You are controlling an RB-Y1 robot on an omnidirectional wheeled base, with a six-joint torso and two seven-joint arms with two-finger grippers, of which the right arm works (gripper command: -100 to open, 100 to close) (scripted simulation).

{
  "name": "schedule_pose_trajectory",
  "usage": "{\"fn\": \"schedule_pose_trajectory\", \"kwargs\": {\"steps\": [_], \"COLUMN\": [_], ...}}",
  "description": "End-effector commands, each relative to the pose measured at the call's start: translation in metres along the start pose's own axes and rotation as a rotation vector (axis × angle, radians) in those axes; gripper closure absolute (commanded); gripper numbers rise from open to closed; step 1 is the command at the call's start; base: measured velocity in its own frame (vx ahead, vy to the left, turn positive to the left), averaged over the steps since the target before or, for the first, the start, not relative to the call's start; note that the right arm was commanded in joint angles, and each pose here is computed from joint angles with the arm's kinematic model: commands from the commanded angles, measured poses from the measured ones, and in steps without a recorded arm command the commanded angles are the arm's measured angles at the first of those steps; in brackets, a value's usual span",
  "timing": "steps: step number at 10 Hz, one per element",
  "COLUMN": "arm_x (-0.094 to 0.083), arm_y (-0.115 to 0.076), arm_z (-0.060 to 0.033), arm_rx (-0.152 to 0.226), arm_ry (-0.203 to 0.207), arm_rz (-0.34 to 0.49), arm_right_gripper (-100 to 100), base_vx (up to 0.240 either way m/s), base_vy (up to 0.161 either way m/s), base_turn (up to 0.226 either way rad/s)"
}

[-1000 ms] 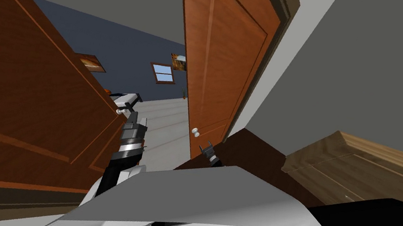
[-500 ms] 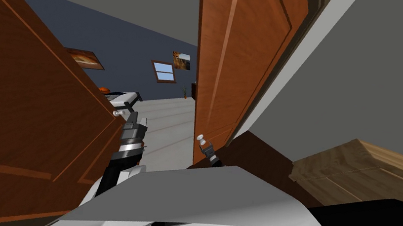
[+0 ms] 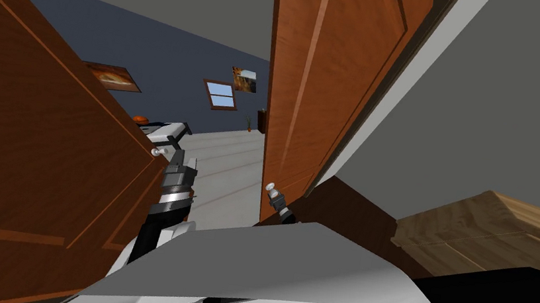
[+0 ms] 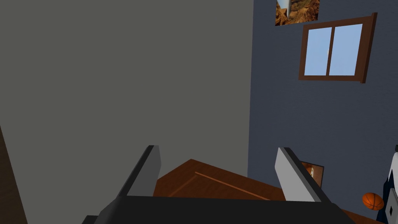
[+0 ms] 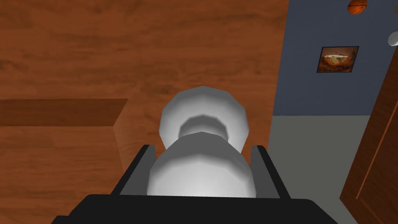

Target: Push the door open

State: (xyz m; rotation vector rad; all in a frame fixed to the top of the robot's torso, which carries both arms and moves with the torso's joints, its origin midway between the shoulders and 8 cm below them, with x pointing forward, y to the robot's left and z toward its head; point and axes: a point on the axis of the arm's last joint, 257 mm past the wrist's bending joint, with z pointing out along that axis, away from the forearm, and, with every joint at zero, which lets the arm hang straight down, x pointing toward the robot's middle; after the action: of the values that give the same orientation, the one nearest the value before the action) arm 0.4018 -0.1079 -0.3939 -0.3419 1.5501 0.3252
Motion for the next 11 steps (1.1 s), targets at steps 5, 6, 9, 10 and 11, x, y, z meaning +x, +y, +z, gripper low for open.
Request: {"fn": "schedule_pose_trajectory", "kwargs": {"steps": [5, 6, 9, 10, 11], "arm_x": [-0.0001, -0.0001, -0.0004, -0.0004, -0.0005], "arm_y": [-0.0012, -0.0016, -0.0038, -0.0038, -0.0045], "arm_z": [0.0004, 0.0004, 0.0012, 0.0012, 0.0014], "arm_rx": [0.000, 0.000, 0.002, 0.002, 0.002], "arm_ry": [-0.001, -0.001, -0.003, -0.003, -0.004], "arm_rz": [0.060, 0.078, 0.173, 0.178, 0.211], "arm_right_gripper": [100, 100, 100, 100, 100], "base_vx": [0.011, 0.021, 0.028, 0.024, 0.020], "base_vy": [0.008, 0.016, 0.021, 0.016, 0.014], "base_turn": [-0.006, -0.022, -0.034, -0.003, -0.005]}}
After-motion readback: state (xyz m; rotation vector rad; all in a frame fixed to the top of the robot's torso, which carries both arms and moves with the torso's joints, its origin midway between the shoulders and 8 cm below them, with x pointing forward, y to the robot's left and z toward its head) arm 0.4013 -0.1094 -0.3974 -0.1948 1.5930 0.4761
